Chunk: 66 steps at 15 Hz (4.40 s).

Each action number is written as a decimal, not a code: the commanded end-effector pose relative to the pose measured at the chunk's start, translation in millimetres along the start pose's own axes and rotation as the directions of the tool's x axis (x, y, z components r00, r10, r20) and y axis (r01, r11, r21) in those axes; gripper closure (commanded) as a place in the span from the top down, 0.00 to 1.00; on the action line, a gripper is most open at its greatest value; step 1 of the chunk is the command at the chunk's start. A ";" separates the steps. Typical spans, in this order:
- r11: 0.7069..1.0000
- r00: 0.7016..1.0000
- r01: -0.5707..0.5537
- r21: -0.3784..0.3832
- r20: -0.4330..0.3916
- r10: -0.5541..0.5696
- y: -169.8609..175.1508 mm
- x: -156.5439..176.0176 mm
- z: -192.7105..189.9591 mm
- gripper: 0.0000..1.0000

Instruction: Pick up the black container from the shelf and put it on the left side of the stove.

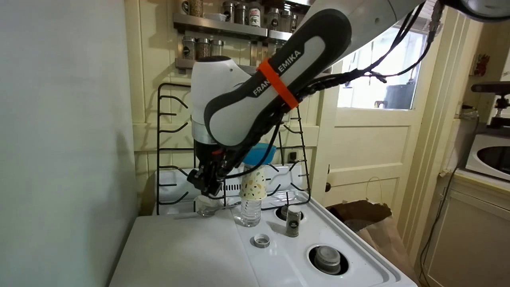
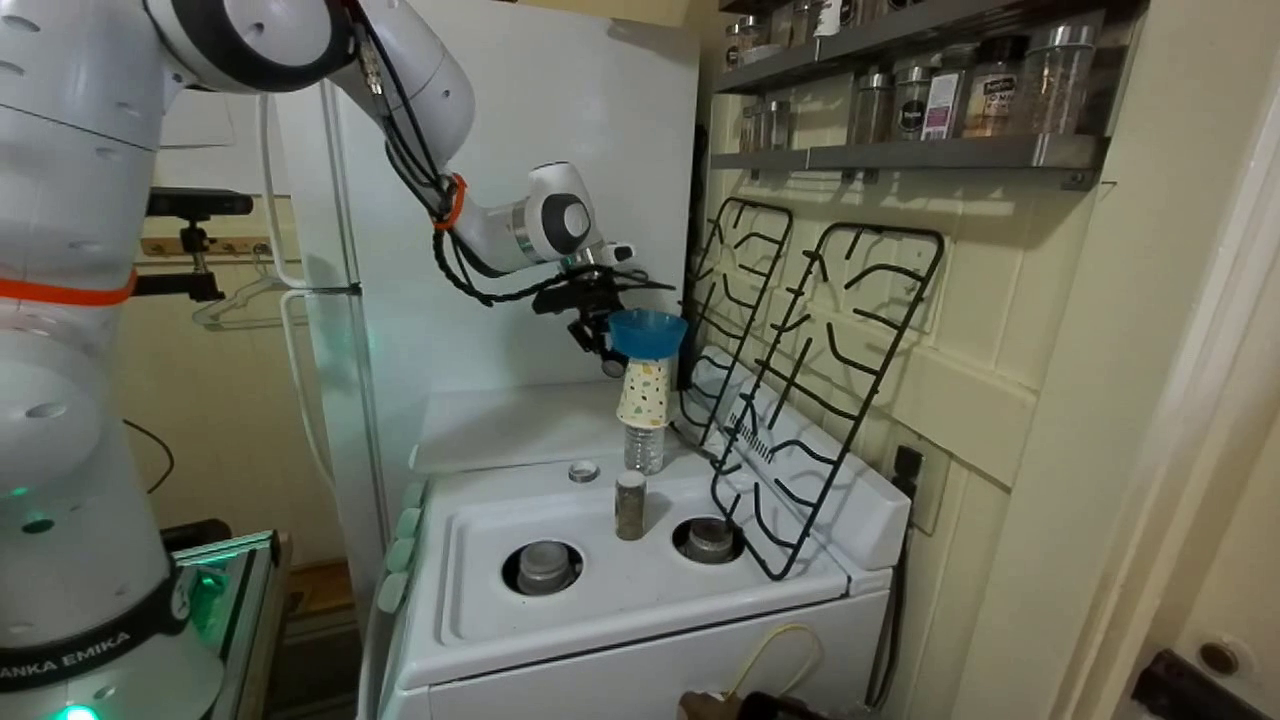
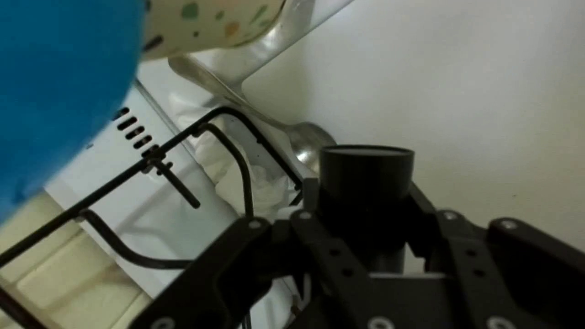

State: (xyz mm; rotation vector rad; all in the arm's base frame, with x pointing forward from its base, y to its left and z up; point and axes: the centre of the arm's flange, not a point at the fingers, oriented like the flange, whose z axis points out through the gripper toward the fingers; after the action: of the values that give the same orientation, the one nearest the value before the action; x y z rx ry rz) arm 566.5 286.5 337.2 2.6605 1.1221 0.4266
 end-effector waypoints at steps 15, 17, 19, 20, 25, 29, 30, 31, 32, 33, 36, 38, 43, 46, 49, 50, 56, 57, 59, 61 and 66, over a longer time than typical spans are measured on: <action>0.964 0.947 0.125 0.236 0.260 -0.187 -35.8 29.1 -31.0 0.19; 0.970 0.978 0.031 0.240 0.191 -0.078 -34.9 28.9 -31.9 0.19; 0.972 0.991 -0.049 0.231 0.136 0.017 -37.5 22.4 -37.9 0.19; 0.970 0.992 -0.090 0.226 0.107 0.067 -39.1 21.3 -39.7 0.19; 0.933 0.948 -0.314 0.176 0.007 0.318 -53.9 5.9 -50.8 0.19; 0.876 0.877 -0.480 0.053 0.038 0.478 -62.6 -16.7 -63.1 0.19; 0.852 0.853 -0.522 0.037 0.038 0.521 -65.2 -24.1 -64.1 0.19; 0.827 0.828 -0.561 0.030 0.038 0.560 -69.5 -30.5 -63.9 0.19; 0.799 0.801 -0.599 0.044 0.031 0.598 -76.1 -35.1 -61.3 0.19; 0.774 0.777 -0.629 0.063 0.028 0.629 -83.3 -37.9 -58.3 0.19; 0.677 0.680 -0.732 0.083 0.016 0.733 -108.3 -43.3 -46.7 0.19; 0.596 0.599 -0.797 0.097 0.000 0.801 -117.5 -52.7 -31.5 0.19; 0.478 0.484 -0.867 0.138 0.007 0.875 -127.1 -71.4 10.5 0.19; 0.432 0.445 -0.887 0.160 0.051 0.894 -128.4 -85.2 30.6 0.19; 0.415 0.440 -0.884 0.215 0.084 0.894 -131.5 -95.8 41.0 0.19; 0.413 0.442 -0.882 0.228 0.090 0.893 -132.3 -98.9 41.8 0.19; 0.380 0.432 -0.881 0.283 0.151 0.889 -139.0 -113.0 46.5 0.35; 0.371 0.425 -0.884 0.285 0.159 0.891 -139.5 -114.5 47.6 0.69; 0.363 0.416 -0.889 0.278 0.163 0.895 -137.7 -115.0 47.6 0.77; 0.358 0.411 -0.894 0.270 0.175 0.895 -136.7 -117.2 46.6 0.90; 0.360 0.407 -0.903 0.236 0.197 0.892 -136.2 -118.5 34.7 1.00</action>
State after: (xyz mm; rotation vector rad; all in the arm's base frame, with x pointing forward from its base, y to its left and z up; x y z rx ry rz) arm 415.8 295.6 226.2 3.3425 -0.5380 0.4123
